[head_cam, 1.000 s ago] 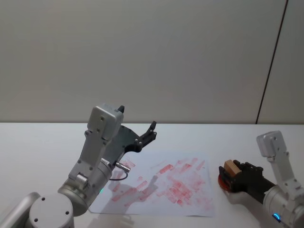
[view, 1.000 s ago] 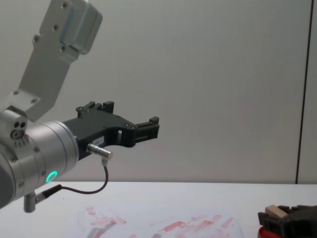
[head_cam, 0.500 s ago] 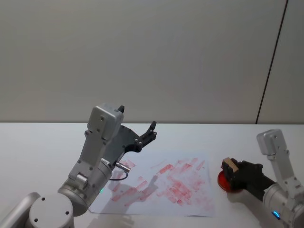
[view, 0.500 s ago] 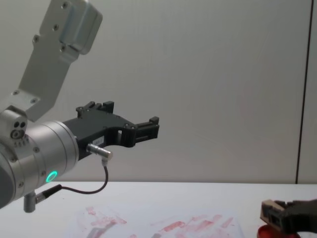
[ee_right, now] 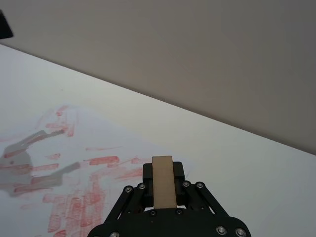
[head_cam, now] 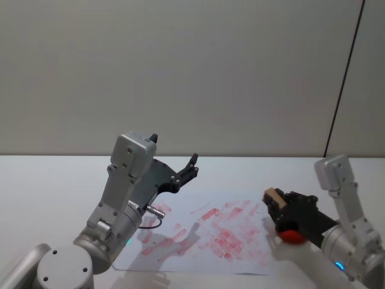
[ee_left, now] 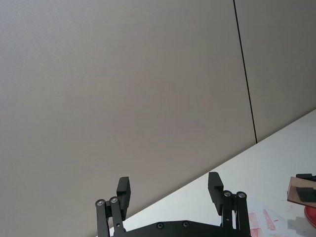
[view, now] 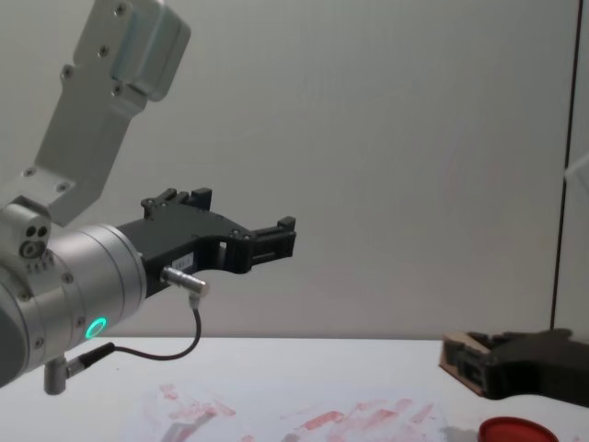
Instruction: Use the one hand to pick up the stamp and affix it onto the A4 paper.
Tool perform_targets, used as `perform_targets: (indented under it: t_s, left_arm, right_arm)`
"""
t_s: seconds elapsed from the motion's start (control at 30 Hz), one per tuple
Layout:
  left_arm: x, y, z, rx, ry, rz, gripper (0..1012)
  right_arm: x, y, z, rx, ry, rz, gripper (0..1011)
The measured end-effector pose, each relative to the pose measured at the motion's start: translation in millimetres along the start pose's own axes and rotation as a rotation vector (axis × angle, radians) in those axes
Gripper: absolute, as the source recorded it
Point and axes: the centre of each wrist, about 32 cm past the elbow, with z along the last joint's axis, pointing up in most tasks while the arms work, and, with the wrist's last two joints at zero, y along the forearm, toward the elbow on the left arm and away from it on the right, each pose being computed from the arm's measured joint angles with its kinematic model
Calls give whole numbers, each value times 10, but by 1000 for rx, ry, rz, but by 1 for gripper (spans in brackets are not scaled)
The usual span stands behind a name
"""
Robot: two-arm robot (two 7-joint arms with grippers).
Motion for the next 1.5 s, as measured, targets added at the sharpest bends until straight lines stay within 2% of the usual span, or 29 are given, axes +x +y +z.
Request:
perform_targets:
  t_s: [0.33, 0.7, 1.17, 1.5]
  left_arm:
    - [0, 0, 0, 0, 0, 0, 1003]
    - [0, 0, 0, 0, 0, 0, 1002]
    - [0, 0, 0, 0, 0, 0, 1003]
    - [0, 0, 0, 0, 0, 0, 1003]
  right_arm:
    - [-160, 36, 22, 5, -15, 70, 217]
    - [-300, 69, -69, -34, -26, 124, 217]
    - [-343, 84, -232, -91, -36, 137, 217]
    - [-347, 89, -294, -107, -44, 138, 217]
